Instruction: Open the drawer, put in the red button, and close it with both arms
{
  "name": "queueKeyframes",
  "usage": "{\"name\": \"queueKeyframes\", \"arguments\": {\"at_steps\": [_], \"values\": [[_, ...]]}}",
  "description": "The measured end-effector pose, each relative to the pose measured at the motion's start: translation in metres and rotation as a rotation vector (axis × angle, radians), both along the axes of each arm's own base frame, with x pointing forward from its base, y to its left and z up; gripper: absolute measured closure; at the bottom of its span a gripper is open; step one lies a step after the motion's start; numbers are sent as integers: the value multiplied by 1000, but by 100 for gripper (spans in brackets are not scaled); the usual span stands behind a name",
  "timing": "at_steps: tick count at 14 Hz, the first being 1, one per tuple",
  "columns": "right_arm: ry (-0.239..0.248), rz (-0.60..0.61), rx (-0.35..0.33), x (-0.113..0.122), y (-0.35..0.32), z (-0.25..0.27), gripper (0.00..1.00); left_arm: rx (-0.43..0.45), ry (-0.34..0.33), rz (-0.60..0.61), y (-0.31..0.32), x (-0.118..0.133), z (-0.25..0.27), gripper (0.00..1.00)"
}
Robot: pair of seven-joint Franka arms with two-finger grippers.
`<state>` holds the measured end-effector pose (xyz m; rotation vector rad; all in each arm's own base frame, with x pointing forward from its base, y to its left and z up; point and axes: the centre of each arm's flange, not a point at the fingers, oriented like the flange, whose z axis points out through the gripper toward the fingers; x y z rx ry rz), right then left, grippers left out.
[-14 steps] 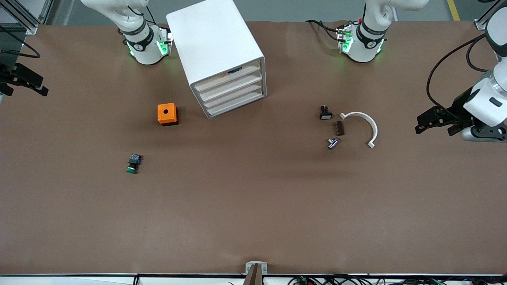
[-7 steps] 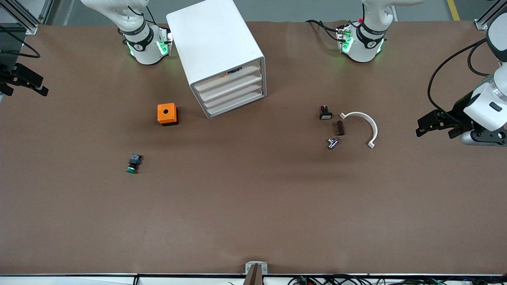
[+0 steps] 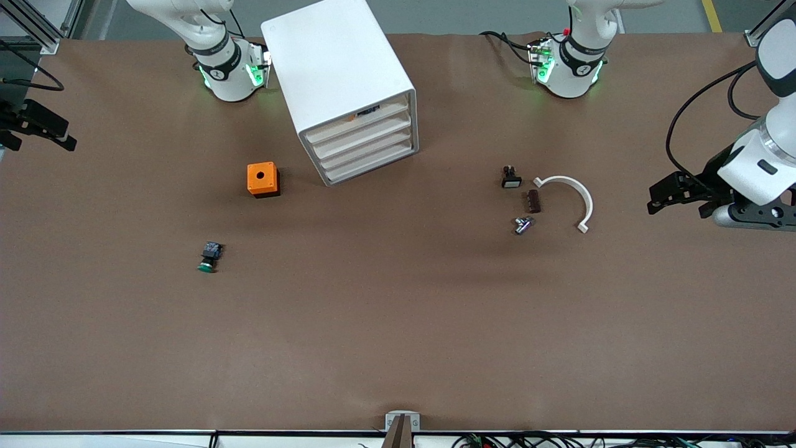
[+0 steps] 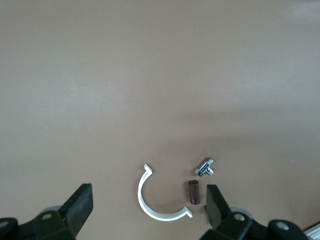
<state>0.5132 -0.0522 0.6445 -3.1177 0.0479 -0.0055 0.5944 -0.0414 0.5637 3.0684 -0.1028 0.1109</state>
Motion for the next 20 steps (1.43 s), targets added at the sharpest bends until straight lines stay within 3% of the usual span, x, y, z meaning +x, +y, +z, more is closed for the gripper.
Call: {"name": "queueKeyframes", "arguments": {"at_steps": [8, 12, 16, 20], "values": [[0, 1, 0, 0, 1, 0, 0, 1, -23, -4, -2, -1, 13, 0], [0, 2, 0, 0, 1, 0, 0, 1, -50, 6, -1, -19, 48, 0], [2, 2, -11, 0, 0, 0, 0, 5, -22, 13, 4, -43, 83, 0], [3, 5, -19, 0, 1, 0, 0, 6, 23, 26, 2, -33, 62, 0]]}}
